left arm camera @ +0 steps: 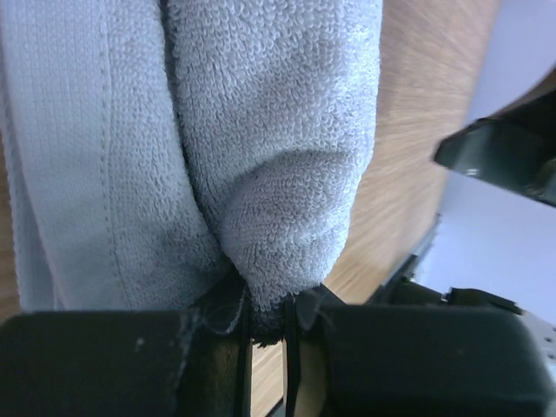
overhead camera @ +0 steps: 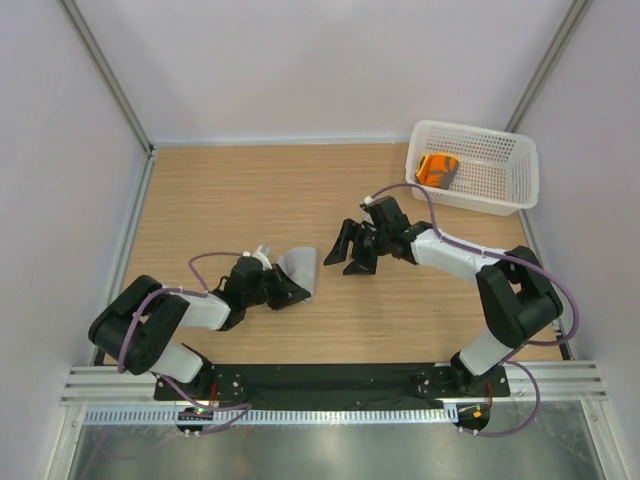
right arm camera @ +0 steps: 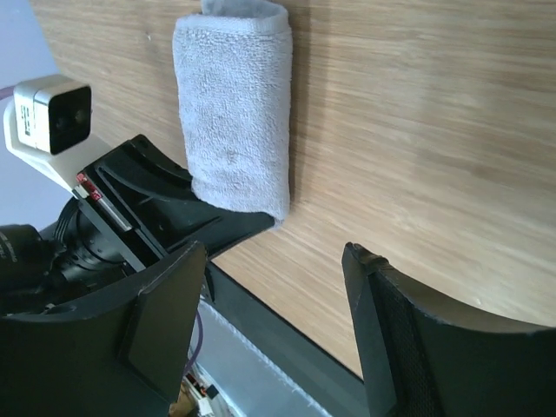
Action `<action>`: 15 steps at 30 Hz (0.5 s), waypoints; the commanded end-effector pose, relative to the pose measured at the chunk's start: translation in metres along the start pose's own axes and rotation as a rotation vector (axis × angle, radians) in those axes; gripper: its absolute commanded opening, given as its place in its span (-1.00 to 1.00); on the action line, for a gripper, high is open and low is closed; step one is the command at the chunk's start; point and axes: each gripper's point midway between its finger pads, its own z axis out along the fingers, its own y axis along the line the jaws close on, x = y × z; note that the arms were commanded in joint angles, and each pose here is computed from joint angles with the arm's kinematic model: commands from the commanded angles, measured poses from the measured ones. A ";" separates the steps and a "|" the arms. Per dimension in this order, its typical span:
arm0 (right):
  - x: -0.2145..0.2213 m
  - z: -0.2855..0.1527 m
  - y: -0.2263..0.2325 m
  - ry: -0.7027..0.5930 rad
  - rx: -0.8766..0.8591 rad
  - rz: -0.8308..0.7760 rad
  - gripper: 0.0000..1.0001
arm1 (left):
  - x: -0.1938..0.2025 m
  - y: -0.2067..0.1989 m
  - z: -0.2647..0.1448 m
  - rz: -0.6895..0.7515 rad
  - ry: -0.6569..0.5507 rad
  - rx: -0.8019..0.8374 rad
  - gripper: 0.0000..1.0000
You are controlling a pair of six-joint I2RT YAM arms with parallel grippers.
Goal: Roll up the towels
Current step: Roll the towel, then place the rolled towel into the container
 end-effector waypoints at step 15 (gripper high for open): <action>0.012 0.089 0.017 0.017 -0.223 -0.060 0.48 | 0.006 -0.003 -0.004 -0.183 0.105 0.179 -1.00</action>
